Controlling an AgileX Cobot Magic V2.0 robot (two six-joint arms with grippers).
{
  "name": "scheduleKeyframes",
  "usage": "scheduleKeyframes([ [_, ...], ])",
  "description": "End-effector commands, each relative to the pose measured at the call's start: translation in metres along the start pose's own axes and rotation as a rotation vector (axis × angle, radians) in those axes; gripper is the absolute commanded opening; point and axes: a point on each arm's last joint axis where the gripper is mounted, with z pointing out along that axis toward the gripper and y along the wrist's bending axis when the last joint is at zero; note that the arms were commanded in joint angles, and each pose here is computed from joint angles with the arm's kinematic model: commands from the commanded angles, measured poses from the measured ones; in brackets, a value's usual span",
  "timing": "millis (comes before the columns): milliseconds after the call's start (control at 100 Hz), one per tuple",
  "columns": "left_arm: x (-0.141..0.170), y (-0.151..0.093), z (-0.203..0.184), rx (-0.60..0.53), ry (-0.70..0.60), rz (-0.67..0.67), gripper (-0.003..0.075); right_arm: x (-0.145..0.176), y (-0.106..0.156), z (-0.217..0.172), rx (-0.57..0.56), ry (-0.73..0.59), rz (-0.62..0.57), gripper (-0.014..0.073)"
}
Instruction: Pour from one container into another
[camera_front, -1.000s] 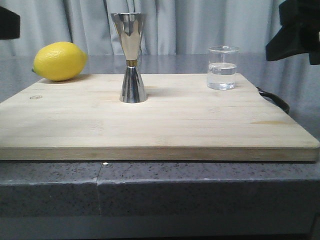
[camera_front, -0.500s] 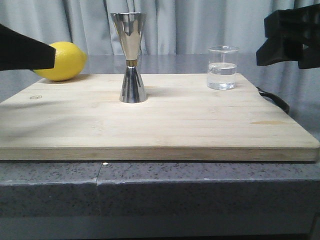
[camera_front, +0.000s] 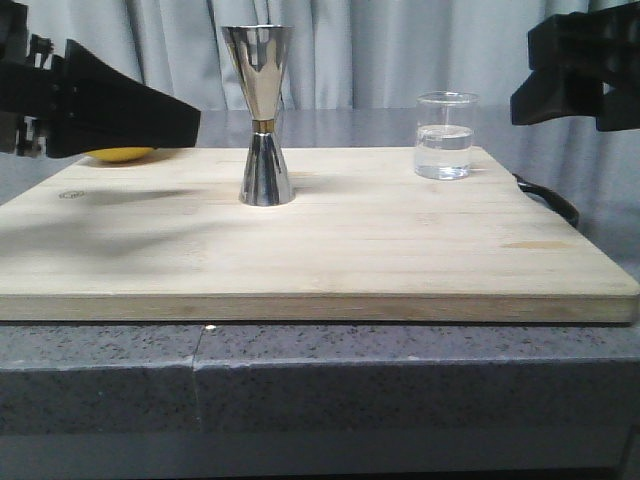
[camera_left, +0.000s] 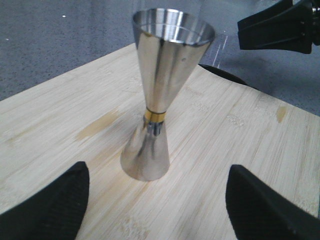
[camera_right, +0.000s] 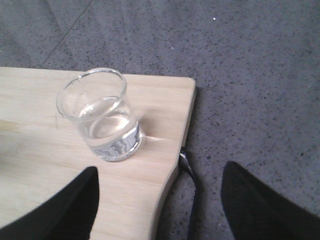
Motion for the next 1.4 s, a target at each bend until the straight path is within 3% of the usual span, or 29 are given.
scheduleKeyframes([
  [0, -0.024, -0.005, 0.003, 0.04, -0.112, 0.024, 0.0514, -0.022, 0.003, -0.004, -0.009, -0.129, -0.019, 0.0456],
  [920, -0.033, 0.015, 0.053, 0.175, -0.128, 0.033, 0.0514, -0.023, 0.003, -0.004, -0.009, -0.149, -0.02, 0.0456],
  [1390, -0.032, 0.013, 0.079, 0.23, -0.117, 0.044, 0.0493, -0.025, 0.003, -0.004, -0.009, -0.164, -0.022, 0.0456],
])
